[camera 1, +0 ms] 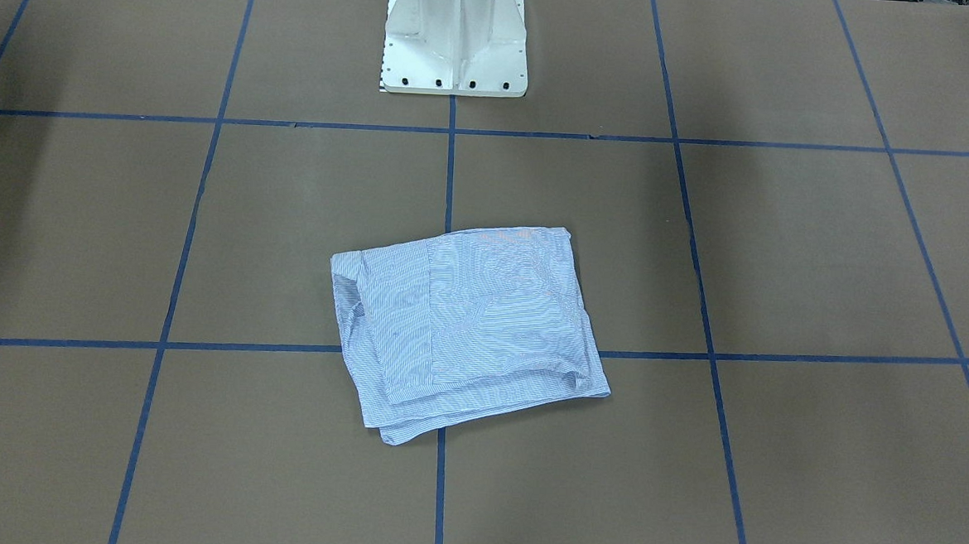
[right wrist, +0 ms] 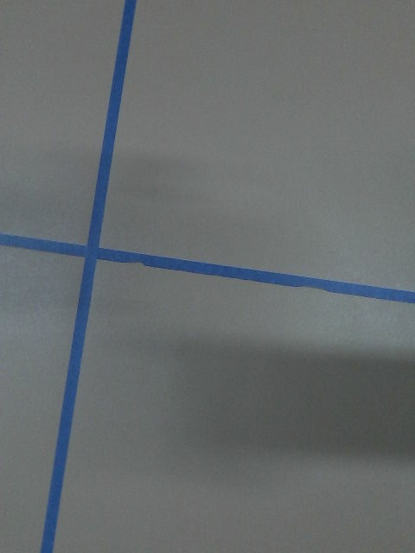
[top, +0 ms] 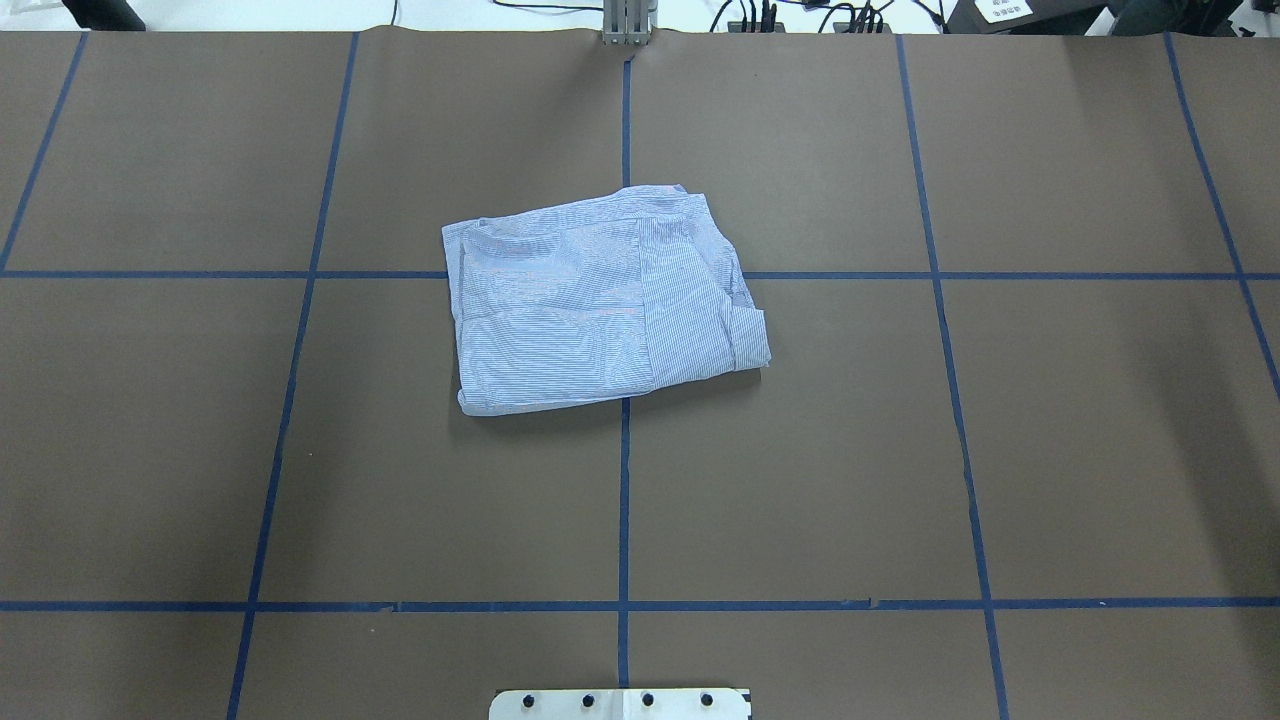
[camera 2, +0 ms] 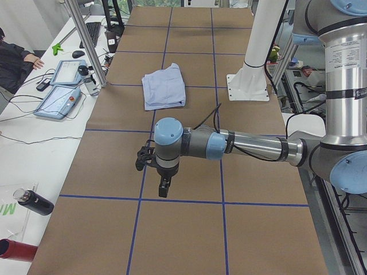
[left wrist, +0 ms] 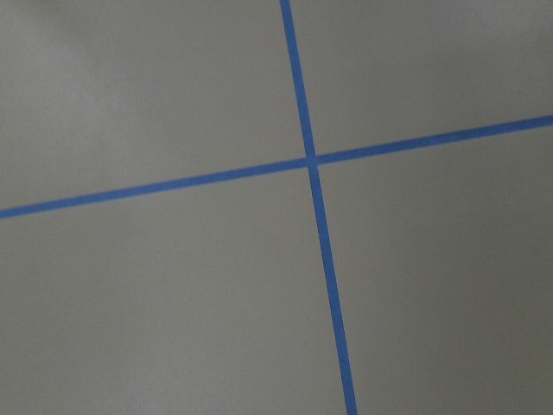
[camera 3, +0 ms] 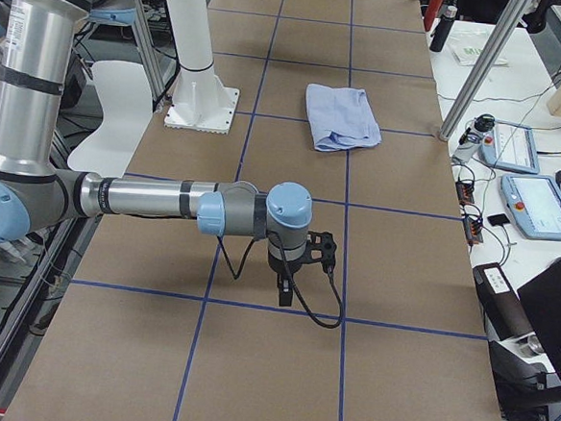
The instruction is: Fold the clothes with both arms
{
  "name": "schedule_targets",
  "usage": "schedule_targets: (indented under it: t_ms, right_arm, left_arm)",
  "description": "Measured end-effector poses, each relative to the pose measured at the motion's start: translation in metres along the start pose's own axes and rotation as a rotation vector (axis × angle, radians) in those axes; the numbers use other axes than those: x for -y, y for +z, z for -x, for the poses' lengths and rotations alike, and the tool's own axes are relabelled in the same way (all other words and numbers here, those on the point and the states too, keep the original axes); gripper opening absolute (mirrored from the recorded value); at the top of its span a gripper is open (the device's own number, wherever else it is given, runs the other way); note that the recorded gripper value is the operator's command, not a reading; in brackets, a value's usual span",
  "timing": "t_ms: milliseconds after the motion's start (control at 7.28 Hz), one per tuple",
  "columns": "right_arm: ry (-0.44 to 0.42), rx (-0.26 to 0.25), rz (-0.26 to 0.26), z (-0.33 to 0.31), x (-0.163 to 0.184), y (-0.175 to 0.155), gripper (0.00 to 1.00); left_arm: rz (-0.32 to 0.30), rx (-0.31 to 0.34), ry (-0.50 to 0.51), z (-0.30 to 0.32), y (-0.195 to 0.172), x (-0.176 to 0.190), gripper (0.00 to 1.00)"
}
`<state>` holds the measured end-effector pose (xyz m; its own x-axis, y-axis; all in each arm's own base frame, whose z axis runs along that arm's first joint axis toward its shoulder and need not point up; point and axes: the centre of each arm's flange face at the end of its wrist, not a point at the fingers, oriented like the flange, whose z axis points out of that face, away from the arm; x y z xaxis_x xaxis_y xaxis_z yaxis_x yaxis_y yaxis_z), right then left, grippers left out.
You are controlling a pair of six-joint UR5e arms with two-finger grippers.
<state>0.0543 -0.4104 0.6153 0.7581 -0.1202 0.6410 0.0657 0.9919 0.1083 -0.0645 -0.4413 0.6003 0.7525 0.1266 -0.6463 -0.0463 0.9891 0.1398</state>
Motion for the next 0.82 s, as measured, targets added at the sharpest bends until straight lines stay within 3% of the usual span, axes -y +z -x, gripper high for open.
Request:
schedule_targets:
  t_ms: [824]
  right_arm:
    - [0.013,-0.003,-0.004,0.0015,-0.0048,-0.0024,1.0]
  left_arm:
    - [0.014,-0.007,-0.006,0.0004,0.0041,-0.0057,1.0]
